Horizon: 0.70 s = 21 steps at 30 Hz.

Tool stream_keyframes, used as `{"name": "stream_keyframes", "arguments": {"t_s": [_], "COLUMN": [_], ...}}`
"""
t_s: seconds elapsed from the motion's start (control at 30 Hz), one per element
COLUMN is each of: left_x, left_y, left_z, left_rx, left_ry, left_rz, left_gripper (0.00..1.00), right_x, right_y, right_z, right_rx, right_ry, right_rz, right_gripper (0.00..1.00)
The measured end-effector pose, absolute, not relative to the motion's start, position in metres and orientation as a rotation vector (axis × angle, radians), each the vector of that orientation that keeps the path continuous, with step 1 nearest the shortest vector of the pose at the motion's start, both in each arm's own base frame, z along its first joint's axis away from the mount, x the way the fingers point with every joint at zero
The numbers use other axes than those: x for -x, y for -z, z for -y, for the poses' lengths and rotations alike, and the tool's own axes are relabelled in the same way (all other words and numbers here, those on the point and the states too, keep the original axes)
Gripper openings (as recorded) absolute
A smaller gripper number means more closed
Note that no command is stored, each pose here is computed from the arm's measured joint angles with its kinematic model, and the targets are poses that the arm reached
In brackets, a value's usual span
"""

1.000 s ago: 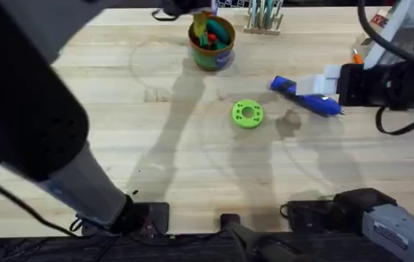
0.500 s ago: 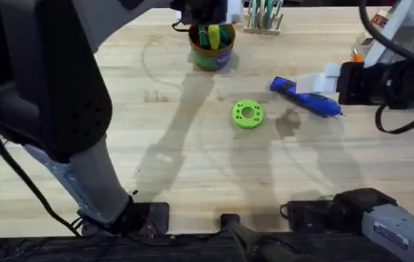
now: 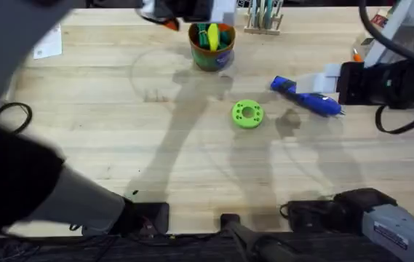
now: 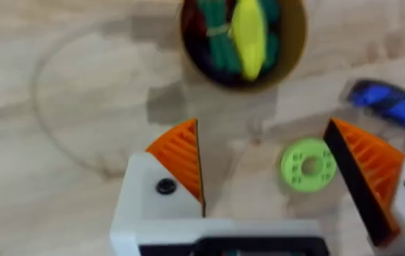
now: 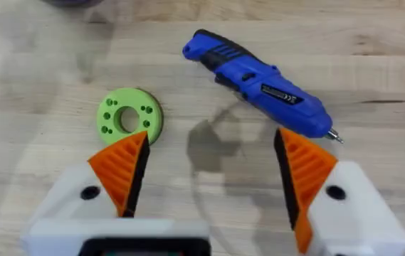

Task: Pick up the gripper from the table and insert it into the empty holder that is missing its gripper. Then pick up a screw, insert it into the mounting hole, and use the screwdriver to tighten it. Finally, clean up the table by picking up the vegetable and placing it into the bucket.

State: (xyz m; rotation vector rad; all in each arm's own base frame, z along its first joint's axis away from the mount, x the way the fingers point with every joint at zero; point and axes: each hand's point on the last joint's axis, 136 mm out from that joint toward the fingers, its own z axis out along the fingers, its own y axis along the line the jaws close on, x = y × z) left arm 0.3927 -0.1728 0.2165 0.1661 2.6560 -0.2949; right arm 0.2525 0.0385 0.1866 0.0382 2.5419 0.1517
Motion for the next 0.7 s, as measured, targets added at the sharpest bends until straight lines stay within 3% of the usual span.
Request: {"name": "stream_keyframes", "arguments": {"t_s": [0.27, 0.53, 0.7], "left_x": [-0.325, -0.236, -0.207], "left_y": [-0.252, -0.218, -0.198], "left_z": [0.132, 0.084, 0.072], "left_rx": [-0.148, -0.114, -0.112], "left_ry": [0.192, 0.114, 0.105], "left_rz": [-2.672, -2.690, -2.700], "left_gripper": [0.985, 0.985, 0.986], "right_x": [-0.253, -0.253, -0.253], "right_y": [-0.187, -0.187, -0.187], "right_z": [-0.039, -0.039, -0.039], "right_rx": [-0.038, -0.038, -0.038], "right_ry": [-0.152, -0.152, -0.152], "right_rz": [-2.542, -2.542, -2.542], "right_gripper": [0.991, 0.990, 0.991]}}
